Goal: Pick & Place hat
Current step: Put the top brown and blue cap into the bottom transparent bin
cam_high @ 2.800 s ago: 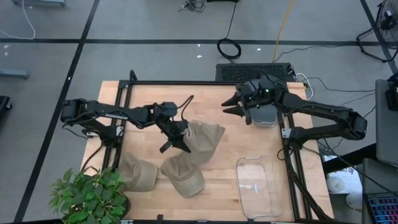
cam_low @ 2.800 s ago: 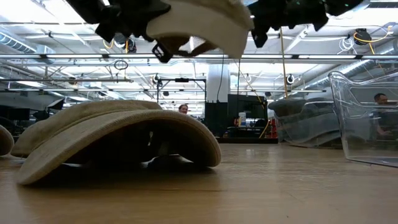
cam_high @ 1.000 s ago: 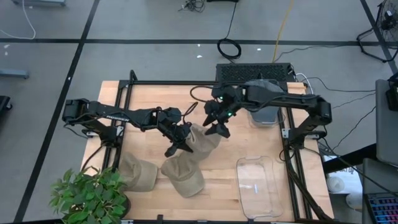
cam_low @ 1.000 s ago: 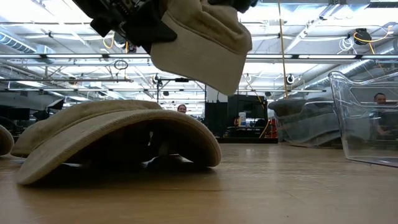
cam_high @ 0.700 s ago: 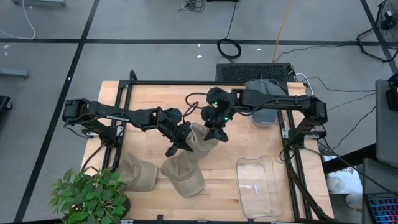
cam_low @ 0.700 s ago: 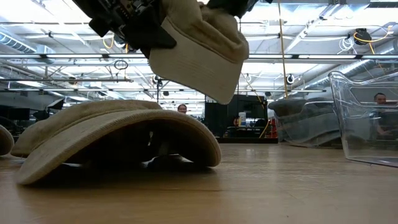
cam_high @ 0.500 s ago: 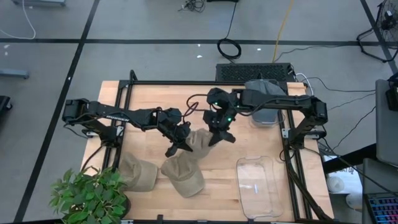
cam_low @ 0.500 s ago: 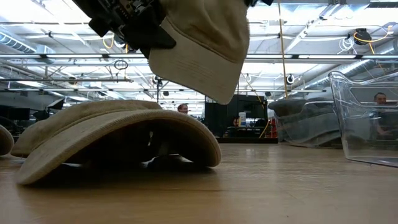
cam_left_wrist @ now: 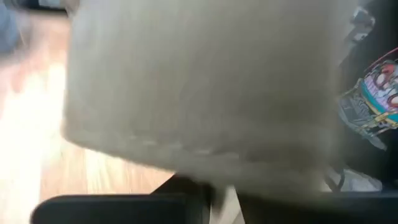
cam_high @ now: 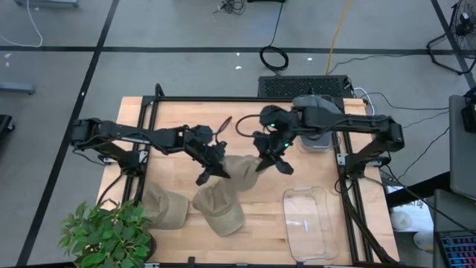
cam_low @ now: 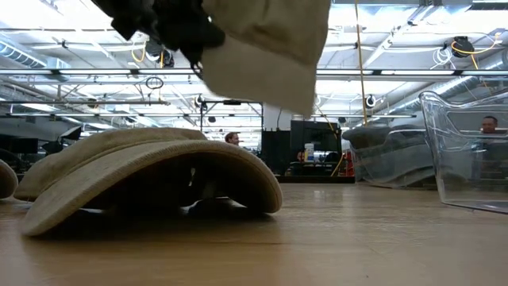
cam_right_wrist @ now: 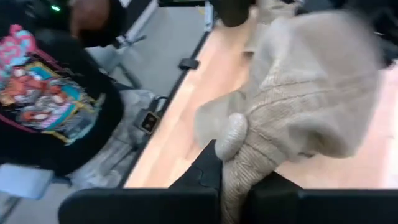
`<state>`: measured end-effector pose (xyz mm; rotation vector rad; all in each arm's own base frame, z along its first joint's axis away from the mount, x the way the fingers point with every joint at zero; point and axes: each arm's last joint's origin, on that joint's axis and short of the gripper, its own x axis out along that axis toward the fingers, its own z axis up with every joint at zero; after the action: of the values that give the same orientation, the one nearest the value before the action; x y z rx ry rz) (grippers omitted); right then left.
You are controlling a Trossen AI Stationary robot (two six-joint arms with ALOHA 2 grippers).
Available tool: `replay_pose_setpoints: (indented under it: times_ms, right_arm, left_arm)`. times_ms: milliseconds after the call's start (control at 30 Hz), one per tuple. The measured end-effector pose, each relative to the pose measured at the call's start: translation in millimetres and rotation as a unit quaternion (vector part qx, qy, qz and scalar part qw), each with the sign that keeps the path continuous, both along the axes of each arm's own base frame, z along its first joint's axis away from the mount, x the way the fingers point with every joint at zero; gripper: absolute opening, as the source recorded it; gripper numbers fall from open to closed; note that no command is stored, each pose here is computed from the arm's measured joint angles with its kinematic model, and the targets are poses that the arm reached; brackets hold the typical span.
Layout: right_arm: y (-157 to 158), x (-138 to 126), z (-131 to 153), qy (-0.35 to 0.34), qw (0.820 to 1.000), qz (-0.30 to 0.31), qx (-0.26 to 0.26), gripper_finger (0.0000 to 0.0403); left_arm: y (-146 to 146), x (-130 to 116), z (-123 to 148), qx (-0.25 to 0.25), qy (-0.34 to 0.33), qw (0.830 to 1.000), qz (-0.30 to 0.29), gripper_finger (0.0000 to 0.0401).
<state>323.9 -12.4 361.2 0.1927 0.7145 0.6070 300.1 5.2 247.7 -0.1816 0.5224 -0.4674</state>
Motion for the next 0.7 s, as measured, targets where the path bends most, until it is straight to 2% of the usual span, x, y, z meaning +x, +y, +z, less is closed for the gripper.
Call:
replay_pose_setpoints:
  times_ms: [167, 367, 567, 700]
  right_arm:
    - [6, -22, 19, -0.012, 0.999, -0.031, -0.037, 0.0]
    - [24, -54, 42, -0.015, 0.998, -0.047, -0.033, 0.0]
    - [45, -95, 55, 0.02, 0.994, -0.092, -0.062, 0.0]
    - [62, -119, 62, 0.032, 0.993, -0.096, -0.056, 0.0]
  left_arm:
    - [2, -17, 31, 0.011, -0.063, 0.998, 0.005, 0.0085]
    - [10, -53, 72, 0.041, -0.148, 0.988, 0.021, 0.0087]
    - [17, -100, 115, 0.065, -0.257, 0.962, 0.061, 0.0087]
    - [17, -130, 135, 0.082, -0.312, 0.941, 0.102, 0.0088]
